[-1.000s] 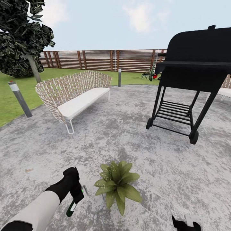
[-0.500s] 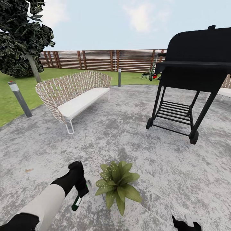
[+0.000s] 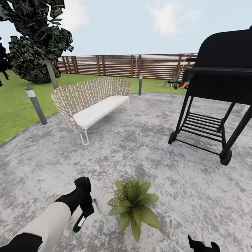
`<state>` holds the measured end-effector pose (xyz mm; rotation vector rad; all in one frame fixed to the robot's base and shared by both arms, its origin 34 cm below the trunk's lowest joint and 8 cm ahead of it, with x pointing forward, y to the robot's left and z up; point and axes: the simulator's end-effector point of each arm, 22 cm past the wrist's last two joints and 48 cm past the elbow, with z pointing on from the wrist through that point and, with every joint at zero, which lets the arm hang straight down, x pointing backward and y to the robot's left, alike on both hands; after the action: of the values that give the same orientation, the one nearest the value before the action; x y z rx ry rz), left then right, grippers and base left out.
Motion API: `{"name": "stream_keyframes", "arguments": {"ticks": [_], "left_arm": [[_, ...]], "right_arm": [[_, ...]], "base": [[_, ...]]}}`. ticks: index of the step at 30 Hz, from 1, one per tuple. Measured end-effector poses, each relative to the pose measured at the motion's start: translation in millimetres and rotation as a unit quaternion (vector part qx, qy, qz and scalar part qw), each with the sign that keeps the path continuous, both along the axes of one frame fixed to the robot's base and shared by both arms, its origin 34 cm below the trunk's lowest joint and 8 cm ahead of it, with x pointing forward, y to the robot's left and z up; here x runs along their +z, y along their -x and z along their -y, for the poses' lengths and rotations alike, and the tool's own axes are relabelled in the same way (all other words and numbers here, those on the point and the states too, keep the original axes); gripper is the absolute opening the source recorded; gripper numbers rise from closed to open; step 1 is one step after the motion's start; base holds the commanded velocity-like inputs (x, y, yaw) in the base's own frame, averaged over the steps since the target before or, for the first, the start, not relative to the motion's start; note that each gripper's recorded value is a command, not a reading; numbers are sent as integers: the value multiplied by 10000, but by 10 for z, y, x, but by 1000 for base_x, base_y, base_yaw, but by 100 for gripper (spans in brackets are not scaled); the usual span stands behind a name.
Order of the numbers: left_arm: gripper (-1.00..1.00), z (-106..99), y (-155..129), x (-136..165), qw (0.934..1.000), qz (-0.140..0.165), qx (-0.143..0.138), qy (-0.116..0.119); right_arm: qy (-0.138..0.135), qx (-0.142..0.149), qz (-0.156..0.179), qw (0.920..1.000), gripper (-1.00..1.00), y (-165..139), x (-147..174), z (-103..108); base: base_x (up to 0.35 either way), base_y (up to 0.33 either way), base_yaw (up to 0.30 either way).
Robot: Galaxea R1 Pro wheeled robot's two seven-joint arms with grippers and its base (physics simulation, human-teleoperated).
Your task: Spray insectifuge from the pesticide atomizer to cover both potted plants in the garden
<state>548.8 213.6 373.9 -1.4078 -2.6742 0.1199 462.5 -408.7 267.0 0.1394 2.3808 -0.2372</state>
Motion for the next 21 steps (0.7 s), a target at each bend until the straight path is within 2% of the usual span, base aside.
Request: {"name": "stream_keyframes", "arguments": {"ticks": [5, 12, 16, 18, 21], "left_arm": [[-100, 7, -7, 4, 10000, 12, 0, 8], [-100, 36, -9, 7, 10000, 17, -14, 22], [-100, 51, 0, 3, 10000, 2, -20, 30], [-100, 135, 4, 8, 10000, 1, -51, 81], [-100, 200, 12, 8, 9999, -2, -99, 99]], "right_arm": [[0, 1, -1, 10000, 100, 0, -1, 0], [-1, 1, -1, 10000, 100, -1, -1, -1], [-2, 1, -2, 10000, 100, 0, -1, -2], [-2, 0, -2, 10000, 100, 0, -2, -2], [-1, 1, -2, 10000, 100, 1, -2, -1]], "base": [[5, -273, 44], [0, -273, 269], [0, -90, 278], [0, -11, 256], [0, -2, 66]]}}
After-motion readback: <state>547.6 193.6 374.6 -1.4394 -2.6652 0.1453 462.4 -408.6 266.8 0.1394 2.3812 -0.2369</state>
